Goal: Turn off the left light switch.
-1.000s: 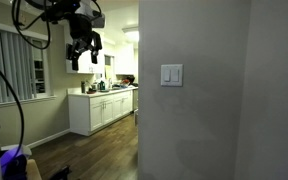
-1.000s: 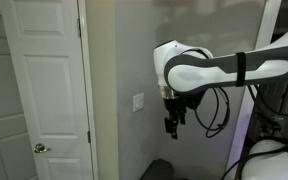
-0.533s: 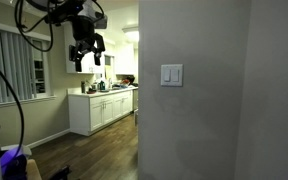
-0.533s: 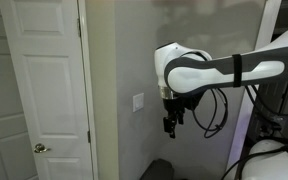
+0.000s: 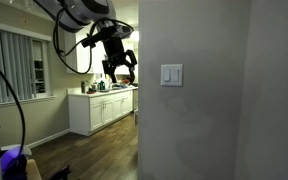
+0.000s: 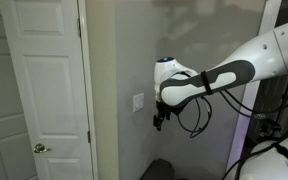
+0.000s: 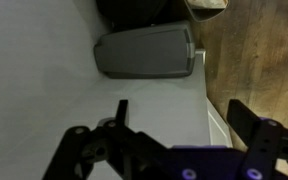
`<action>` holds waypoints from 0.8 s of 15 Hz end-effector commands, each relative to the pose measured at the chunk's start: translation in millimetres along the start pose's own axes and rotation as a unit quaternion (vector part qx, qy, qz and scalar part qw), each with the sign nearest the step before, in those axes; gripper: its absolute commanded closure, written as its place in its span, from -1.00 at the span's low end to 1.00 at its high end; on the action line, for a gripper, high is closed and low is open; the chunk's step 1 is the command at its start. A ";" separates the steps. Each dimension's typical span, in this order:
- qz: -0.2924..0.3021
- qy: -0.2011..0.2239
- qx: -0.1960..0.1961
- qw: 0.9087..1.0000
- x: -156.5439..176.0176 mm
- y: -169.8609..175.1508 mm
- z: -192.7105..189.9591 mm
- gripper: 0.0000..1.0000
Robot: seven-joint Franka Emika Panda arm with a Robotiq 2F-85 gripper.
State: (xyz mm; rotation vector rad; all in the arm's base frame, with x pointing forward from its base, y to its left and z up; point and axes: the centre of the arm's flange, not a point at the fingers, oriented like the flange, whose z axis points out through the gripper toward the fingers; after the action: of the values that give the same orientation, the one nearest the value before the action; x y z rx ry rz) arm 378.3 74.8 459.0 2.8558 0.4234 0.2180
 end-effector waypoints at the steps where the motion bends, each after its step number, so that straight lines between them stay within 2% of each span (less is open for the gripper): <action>1: 0.009 0.038 -0.017 0.999 40.1 14.8 20.6 -0.96; 2: 0.013 0.054 -0.016 0.998 48.4 18.3 22.4 -0.47; 4: 0.019 0.080 -0.009 0.997 64.1 25.4 25.6 -0.39; 12: 0.063 0.154 0.008 0.986 120.5 54.1 44.9 0.66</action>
State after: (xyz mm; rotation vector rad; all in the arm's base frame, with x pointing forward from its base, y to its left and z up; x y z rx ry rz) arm 485.7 54.6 449.0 2.8817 0.3508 0.6137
